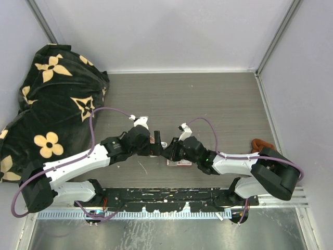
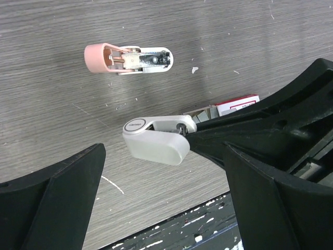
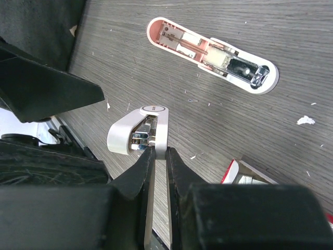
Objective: Load the staples into the stapler
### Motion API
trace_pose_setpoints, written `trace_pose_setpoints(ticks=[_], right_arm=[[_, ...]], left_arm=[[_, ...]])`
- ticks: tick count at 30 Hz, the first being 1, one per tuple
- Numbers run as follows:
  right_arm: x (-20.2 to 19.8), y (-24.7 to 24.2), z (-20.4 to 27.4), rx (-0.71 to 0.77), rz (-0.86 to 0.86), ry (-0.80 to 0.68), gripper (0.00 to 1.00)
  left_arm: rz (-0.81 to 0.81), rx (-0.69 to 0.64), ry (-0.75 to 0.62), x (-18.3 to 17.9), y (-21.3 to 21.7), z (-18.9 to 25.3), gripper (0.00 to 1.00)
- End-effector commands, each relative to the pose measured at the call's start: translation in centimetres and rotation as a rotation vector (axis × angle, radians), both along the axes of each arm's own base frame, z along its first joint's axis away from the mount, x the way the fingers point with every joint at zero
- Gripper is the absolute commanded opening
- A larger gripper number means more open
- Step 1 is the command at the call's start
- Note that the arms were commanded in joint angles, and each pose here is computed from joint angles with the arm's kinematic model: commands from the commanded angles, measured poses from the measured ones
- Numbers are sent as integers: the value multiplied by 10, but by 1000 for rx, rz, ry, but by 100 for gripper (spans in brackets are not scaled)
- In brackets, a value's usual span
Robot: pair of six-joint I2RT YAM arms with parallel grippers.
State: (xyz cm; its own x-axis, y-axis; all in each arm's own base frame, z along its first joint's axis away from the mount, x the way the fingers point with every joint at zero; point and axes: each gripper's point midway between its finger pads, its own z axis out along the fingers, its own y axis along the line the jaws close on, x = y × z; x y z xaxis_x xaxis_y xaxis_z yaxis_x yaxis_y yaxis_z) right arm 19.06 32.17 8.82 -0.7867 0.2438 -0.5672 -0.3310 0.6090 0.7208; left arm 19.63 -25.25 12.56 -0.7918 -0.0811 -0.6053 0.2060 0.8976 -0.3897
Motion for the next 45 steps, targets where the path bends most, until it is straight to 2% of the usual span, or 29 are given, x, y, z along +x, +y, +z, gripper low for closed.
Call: trace_pose_setpoints(ticks=[1,18,24,40,45], right_arm=[[12,14,26,44,-14,-79,1],[13,8,14,0,-45,-60,1],[14,-1,8,-29,-74,-55,1],[18,-21,-3,-60,-127,-14,0],[18,-28,-5,-24,-137,29,0]], left_arm=[[16,-41,-19,12,-11,2,99],[46,106,20,9,15,-37,97],[98,174,2,9,44,-45,97],[182,216,38,9,86,-58,99],[217,229,56,8,100,-63,100]])
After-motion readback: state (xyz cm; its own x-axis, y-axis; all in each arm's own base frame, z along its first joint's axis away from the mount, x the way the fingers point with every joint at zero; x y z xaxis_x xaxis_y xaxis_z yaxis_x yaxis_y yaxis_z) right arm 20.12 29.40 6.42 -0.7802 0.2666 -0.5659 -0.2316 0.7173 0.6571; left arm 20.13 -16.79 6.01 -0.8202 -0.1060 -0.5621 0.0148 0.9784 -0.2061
